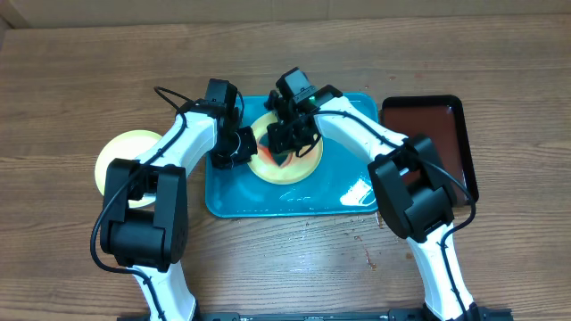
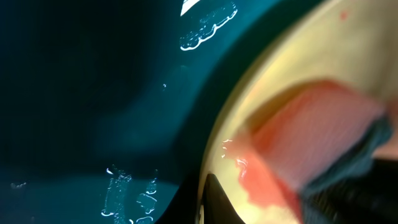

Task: Clean dirty plates on tray and stack at the side
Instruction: 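Scrub the yellow plate with the sponge while left gripper holds it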

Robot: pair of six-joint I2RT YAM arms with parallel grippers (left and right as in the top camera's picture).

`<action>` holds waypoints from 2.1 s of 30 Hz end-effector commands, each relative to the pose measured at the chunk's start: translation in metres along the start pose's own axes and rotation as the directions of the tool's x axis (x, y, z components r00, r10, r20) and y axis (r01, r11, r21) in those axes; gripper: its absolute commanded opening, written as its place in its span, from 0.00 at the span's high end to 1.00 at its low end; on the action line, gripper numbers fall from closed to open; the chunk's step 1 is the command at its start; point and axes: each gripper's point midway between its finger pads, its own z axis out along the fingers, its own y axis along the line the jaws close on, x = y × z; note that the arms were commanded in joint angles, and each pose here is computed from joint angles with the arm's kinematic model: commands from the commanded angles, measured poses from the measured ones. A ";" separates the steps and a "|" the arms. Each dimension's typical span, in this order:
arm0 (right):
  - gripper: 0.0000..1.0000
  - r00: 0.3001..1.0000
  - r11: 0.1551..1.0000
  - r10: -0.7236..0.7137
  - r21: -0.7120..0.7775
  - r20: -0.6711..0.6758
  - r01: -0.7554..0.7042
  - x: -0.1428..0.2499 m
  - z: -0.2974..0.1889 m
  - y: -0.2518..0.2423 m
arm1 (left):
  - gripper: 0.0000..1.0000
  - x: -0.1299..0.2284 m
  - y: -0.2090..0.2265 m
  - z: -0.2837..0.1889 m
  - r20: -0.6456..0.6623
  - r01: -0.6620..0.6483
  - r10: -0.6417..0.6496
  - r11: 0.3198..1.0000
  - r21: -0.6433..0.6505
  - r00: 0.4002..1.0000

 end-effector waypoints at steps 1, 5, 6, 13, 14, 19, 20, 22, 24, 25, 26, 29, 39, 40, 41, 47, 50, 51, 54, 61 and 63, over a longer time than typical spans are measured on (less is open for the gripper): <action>0.96 0.986 0.998 0.061 0.008 -0.153 -0.060 0.041 0.025 -0.016 | 0.96 0.010 0.027 0.019 -0.041 -0.013 0.009 0.995 -0.099 0.999; 0.96 0.976 0.990 0.129 0.073 -0.177 -0.118 0.046 0.012 -0.040 | 0.96 0.010 0.026 0.019 -0.043 -0.012 0.008 0.995 -0.094 0.999; 0.96 0.973 0.986 0.148 0.106 -0.177 -0.131 0.047 0.007 -0.050 | 0.96 0.010 0.026 0.019 -0.044 -0.011 0.007 0.996 -0.091 0.999; 0.96 0.971 0.928 0.212 0.335 -0.113 -0.163 0.040 -0.031 -0.102 | 0.96 0.010 0.025 0.018 -0.048 -0.016 0.012 0.996 -0.083 0.999; 0.96 0.970 0.908 0.225 0.381 -0.090 -0.175 0.039 -0.037 -0.109 | 0.96 0.010 0.025 0.018 -0.048 -0.016 0.013 0.997 -0.082 0.999; 0.96 0.975 0.819 0.221 0.540 0.015 -0.194 0.025 -0.049 -0.136 | 0.96 0.010 0.025 0.018 -0.048 -0.016 0.013 0.997 -0.081 0.999; 0.96 0.977 0.815 0.209 0.547 0.032 -0.192 0.021 -0.049 -0.136 | 0.96 0.010 0.025 0.018 -0.048 -0.016 0.013 0.997 -0.081 0.999; 0.96 0.977 0.809 0.196 0.549 0.083 -0.209 0.010 -0.047 -0.135 | 0.96 0.010 0.025 0.018 -0.048 -0.016 0.013 0.997 -0.081 0.999; 0.96 0.976 0.815 0.179 0.537 0.125 -0.218 -0.001 -0.045 -0.131 | 0.96 0.010 0.025 0.018 -0.048 -0.016 0.013 0.997 -0.081 0.999; 0.96 0.973 0.818 0.176 0.527 0.153 -0.231 -0.007 -0.043 -0.127 | 0.96 0.010 0.025 0.018 -0.048 -0.016 0.013 0.997 -0.081 0.999; 0.96 0.972 0.829 0.164 0.510 0.168 -0.228 -0.013 -0.041 -0.123 | 0.96 0.010 0.025 0.018 -0.048 -0.016 0.013 0.997 -0.081 0.999; 0.96 0.973 0.876 0.140 0.435 0.186 -0.209 -0.025 -0.028 -0.106 | 0.96 0.010 0.025 0.018 -0.048 -0.016 0.013 0.997 -0.081 0.999; 0.96 0.991 0.985 0.126 0.113 0.044 -0.131 -0.010 0.027 -0.035 | 0.96 0.010 0.025 0.018 -0.046 -0.016 0.013 0.997 -0.080 0.999; 0.96 0.992 0.989 0.123 0.081 0.033 -0.125 -0.009 0.029 -0.027 | 0.96 0.010 0.025 0.018 -0.046 -0.016 0.013 0.997 -0.080 0.999; 0.96 0.992 0.991 0.121 0.047 0.021 -0.122 -0.008 0.029 -0.020 | 0.96 0.010 0.024 0.019 -0.045 -0.017 0.013 0.997 -0.080 0.999; 0.96 0.992 0.989 0.108 -0.097 -0.064 -0.114 0.007 0.028 0.006 | 0.96 0.009 0.024 0.019 -0.044 -0.017 0.013 0.997 -0.080 0.999; 0.96 0.988 0.989 0.105 -0.095 -0.114 -0.116 0.019 0.025 0.003 | 0.96 0.009 0.024 0.018 -0.044 -0.016 0.013 0.997 -0.079 0.999; 0.96 0.984 0.988 0.116 -0.088 -0.134 -0.128 0.024 0.024 0.001 | 0.96 0.009 0.024 0.018 -0.044 -0.016 0.013 0.997 -0.079 0.999; 0.96 0.972 0.986 0.154 -0.036 -0.176 -0.163 0.036 0.018 -0.015 | 0.96 0.009 0.024 0.018 -0.044 -0.016 0.013 0.997 -0.079 0.999; 0.96 0.963 0.947 0.236 0.254 -0.132 -0.197 0.041 -0.014 -0.082 | 0.96 0.010 0.025 0.018 -0.045 -0.017 0.013 0.997 -0.080 0.999; 0.96 0.967 0.924 0.238 0.329 -0.090 -0.197 0.036 -0.024 -0.097 | 0.96 0.010 0.024 0.019 -0.045 -0.017 0.013 0.997 -0.080 0.999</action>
